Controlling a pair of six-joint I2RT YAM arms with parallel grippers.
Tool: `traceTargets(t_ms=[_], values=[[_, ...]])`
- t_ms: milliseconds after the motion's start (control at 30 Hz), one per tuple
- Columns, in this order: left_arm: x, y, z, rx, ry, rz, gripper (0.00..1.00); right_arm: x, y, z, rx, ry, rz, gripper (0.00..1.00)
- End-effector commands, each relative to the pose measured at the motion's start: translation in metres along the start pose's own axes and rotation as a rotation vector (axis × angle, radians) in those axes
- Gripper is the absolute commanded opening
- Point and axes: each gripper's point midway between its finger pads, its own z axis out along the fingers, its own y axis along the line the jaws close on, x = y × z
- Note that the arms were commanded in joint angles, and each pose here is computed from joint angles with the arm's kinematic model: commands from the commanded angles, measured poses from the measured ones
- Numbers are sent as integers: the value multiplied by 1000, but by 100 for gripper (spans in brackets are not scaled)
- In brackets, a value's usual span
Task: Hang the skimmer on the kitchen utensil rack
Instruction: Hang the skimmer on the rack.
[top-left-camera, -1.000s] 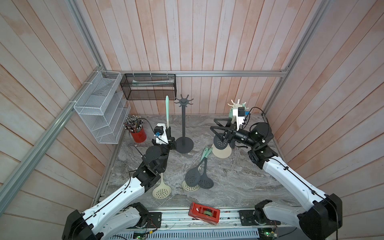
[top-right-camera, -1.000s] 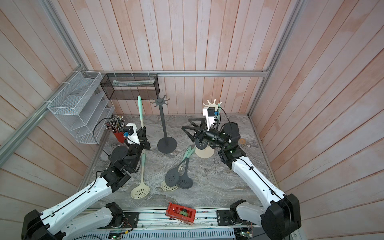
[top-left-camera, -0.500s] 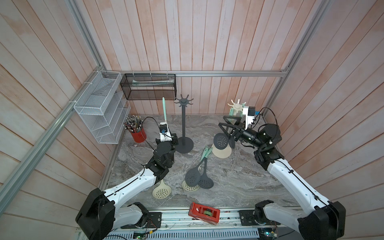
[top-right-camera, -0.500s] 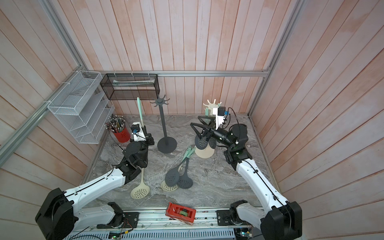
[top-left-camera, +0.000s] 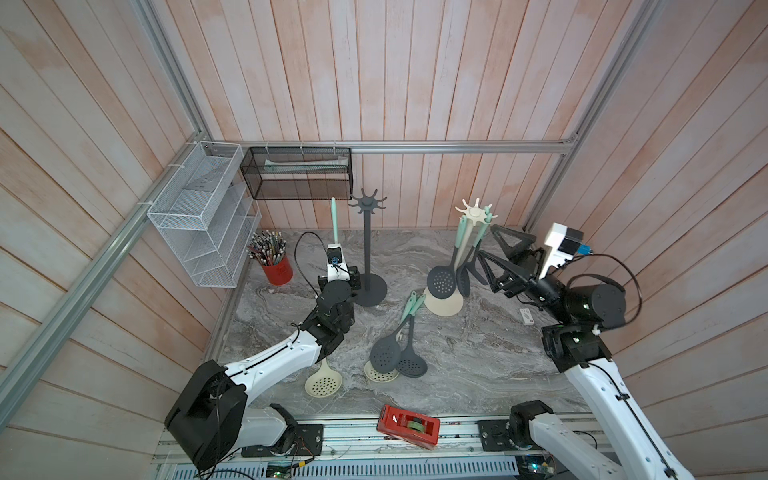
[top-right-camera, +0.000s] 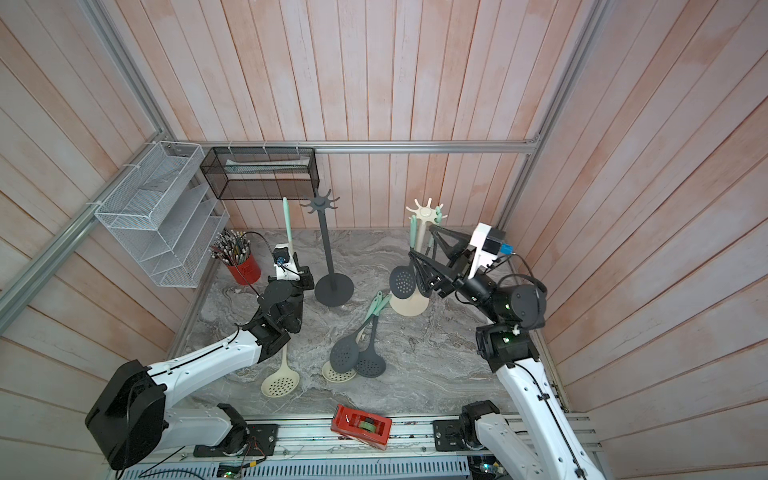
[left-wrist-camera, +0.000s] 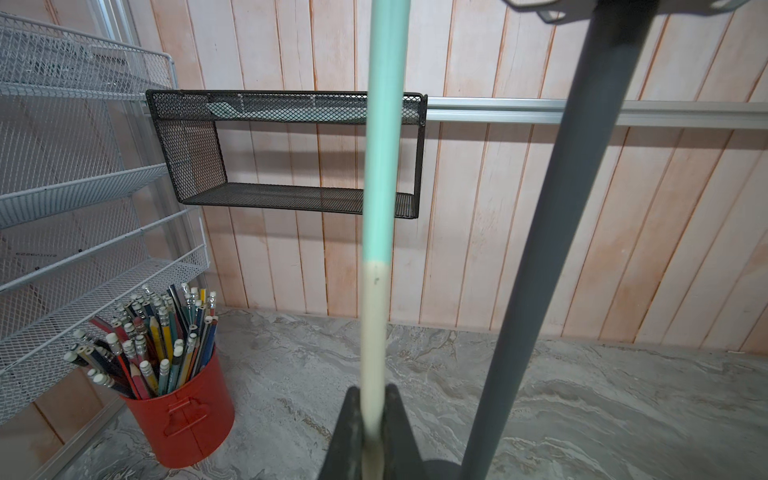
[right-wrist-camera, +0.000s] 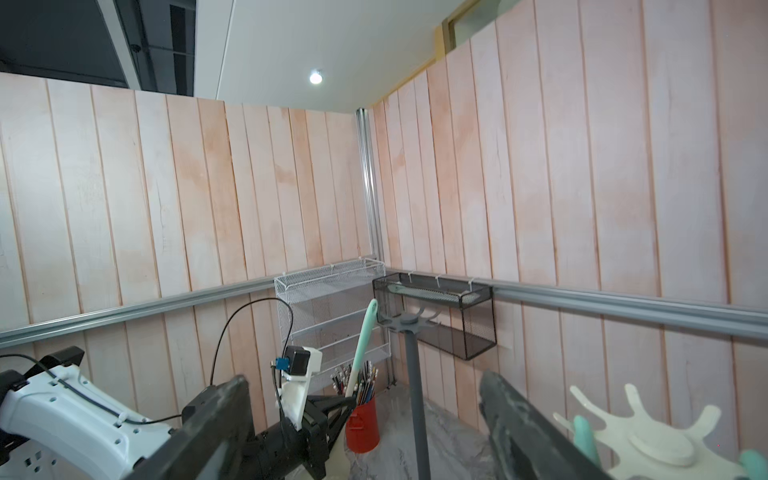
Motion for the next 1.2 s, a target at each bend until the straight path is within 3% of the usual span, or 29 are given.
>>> traceTargets(t_ms=[0,167,300,400,667,1167], values=[[-17,3,5,-30,-41,-29,0,-11,-34,-10,227,-14,-83,89],[-17,5,9,-56,-48,2,0,4,-111,-36,598,72,5,89],[-15,4,11,-62,-46,10,0,30,-156,-71,730,54,160,88],[-16,2,11,-57,-52,5,0,42,-173,-93,774,20,230,88],[-27,-12,1,-35,-112,43,0,62,-195,-122,882,36,250,88],[-19,-13,-2,-56,-99,61,0,90,-211,-146,896,37,345,88]])
